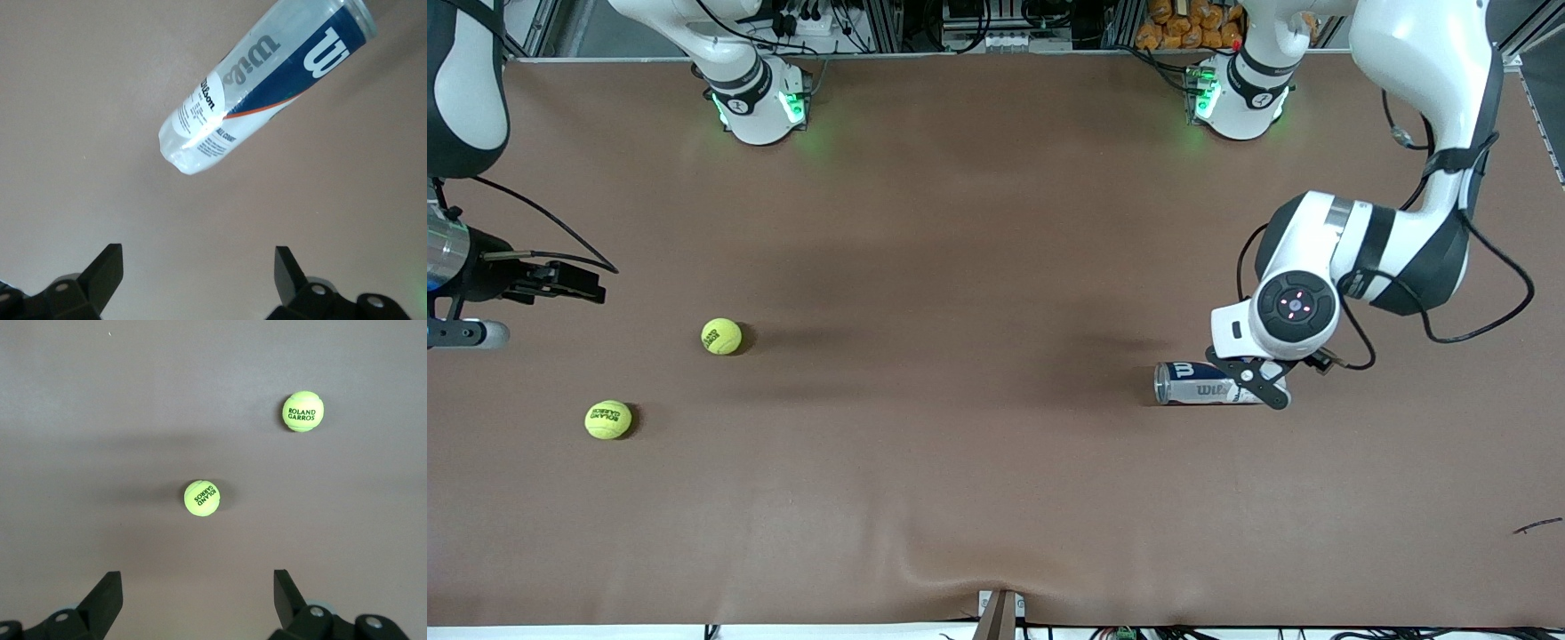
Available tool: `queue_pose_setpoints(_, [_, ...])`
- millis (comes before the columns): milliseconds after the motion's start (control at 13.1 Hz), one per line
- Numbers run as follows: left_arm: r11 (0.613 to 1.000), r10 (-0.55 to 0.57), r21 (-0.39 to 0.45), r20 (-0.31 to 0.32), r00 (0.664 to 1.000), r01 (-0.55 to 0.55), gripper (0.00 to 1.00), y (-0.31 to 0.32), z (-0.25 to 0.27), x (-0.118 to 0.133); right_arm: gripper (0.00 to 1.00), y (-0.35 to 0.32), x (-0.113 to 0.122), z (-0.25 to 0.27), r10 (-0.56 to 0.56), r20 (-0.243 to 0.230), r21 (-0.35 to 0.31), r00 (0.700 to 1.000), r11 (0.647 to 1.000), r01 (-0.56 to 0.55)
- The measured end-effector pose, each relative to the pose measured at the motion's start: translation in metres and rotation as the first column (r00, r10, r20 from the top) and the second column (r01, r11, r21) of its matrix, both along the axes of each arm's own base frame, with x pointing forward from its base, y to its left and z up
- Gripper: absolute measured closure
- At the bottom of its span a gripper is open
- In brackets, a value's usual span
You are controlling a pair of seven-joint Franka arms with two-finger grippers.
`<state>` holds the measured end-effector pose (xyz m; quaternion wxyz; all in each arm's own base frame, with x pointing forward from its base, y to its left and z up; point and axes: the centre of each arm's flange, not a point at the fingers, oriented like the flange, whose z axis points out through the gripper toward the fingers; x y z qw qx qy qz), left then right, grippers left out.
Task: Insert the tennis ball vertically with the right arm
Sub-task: 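Grasp the can with the left gripper while the right gripper descends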
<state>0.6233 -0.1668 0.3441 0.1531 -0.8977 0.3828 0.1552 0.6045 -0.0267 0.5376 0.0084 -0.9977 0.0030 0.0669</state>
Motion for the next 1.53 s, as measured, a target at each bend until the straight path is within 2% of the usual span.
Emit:
queue_pose_setpoints(305, [0.988,-0.148,-0.048,-0.047,0.988,0.146,0.0,0.003,-0.028,0.006,0.0,-0.003,0.011,-0.036,-0.004,-0.06,-0.001,0.998,1.0,0.004])
queue_pose_setpoints(610, [0.964,-0.263,-0.064,-0.092,0.96,0.258,0.0,-0.004,-0.049,0.003,0.0,-0.017,0.016,-0.058,-0.028,-0.095,-0.003,0.995,1.0,0.028])
queue_pose_setpoints(915, [0.921,-0.388,-0.089,-0.138,0.911,0.378,0.0,-0.005,-0.072,0.003,0.0,-0.026,0.018,-0.066,-0.042,-0.102,-0.004,0.994,0.999,0.042])
queue_pose_setpoints(1068, [0.909,-0.416,-0.099,-0.146,0.897,0.405,0.0,-0.007,-0.081,0.003,0.0,-0.025,0.019,-0.067,-0.042,-0.1,-0.004,0.994,0.999,0.041])
queue_pose_setpoints(1525, [0.861,-0.506,-0.038,-0.158,0.848,0.507,0.0,-0.024,-0.105,0.001,0.0,-0.025,0.021,-0.092,-0.034,-0.112,-0.003,0.993,0.999,0.034])
